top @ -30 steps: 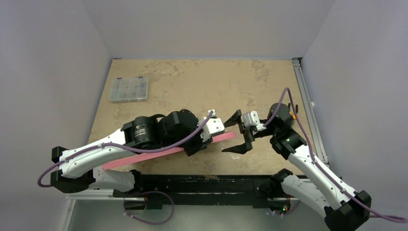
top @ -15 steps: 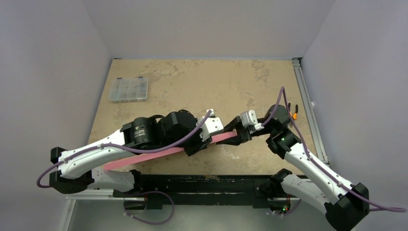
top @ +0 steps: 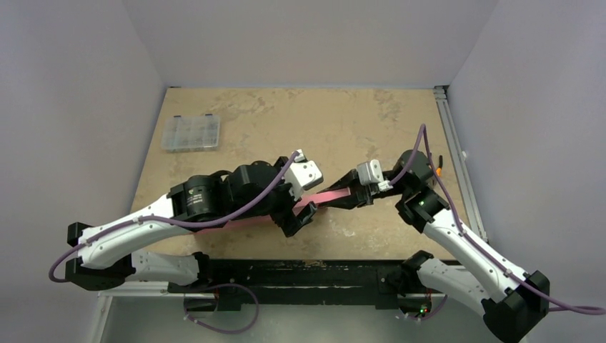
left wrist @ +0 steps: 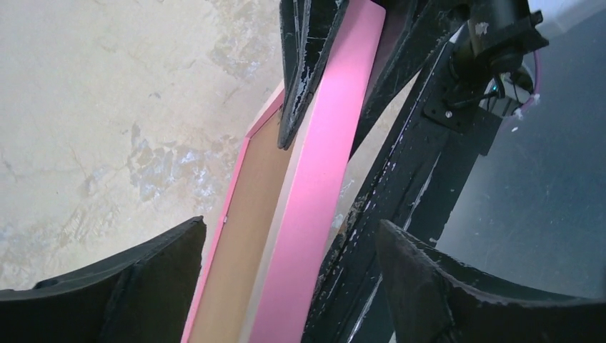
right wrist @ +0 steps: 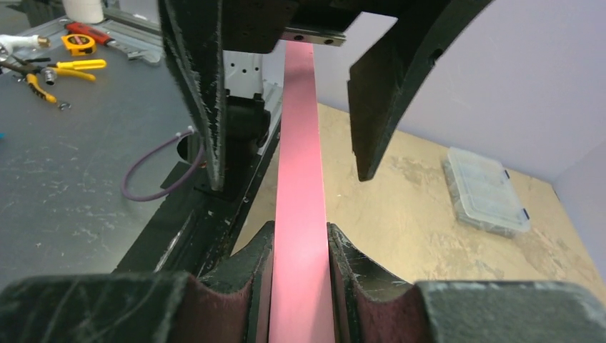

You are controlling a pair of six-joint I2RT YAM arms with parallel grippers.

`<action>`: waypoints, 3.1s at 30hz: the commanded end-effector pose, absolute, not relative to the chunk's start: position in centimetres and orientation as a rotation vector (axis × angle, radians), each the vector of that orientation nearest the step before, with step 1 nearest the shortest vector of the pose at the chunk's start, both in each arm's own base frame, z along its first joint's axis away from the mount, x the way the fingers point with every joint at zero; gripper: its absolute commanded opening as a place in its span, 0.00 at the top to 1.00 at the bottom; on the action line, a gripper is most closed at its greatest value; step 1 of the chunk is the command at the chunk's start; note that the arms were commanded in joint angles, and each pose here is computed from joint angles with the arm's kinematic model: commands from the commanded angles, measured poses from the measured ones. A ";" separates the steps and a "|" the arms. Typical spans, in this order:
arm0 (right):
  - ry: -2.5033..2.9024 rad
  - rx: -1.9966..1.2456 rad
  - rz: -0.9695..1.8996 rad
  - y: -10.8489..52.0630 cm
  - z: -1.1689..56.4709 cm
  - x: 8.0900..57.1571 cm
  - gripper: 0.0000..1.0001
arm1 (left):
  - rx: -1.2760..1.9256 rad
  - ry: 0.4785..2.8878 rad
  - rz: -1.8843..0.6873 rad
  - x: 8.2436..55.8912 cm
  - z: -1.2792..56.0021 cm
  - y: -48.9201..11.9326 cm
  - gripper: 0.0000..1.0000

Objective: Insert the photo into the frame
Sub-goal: Turn over the photo frame at the center of the board.

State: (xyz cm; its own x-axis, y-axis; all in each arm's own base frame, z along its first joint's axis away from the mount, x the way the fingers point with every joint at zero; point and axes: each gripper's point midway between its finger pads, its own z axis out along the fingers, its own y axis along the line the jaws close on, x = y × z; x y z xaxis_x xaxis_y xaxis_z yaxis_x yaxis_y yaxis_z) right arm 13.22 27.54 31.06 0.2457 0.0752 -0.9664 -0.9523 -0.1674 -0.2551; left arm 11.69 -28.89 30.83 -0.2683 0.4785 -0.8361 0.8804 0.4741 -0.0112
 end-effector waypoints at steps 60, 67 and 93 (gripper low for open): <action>2.272 0.419 0.560 5.0 7.2 30.8 0.79 | -0.171 2.526 -0.559 17.1 11.8 -22.8 0.14; 2.355 0.454 0.637 5.8 5.1 30.7 0.49 | -0.459 2.552 -0.533 17.2 7.7 -18.0 0.13; 2.493 0.352 0.801 8.2 4.2 32.1 0.23 | -0.614 2.577 -0.616 22.2 4.7 -17.1 0.06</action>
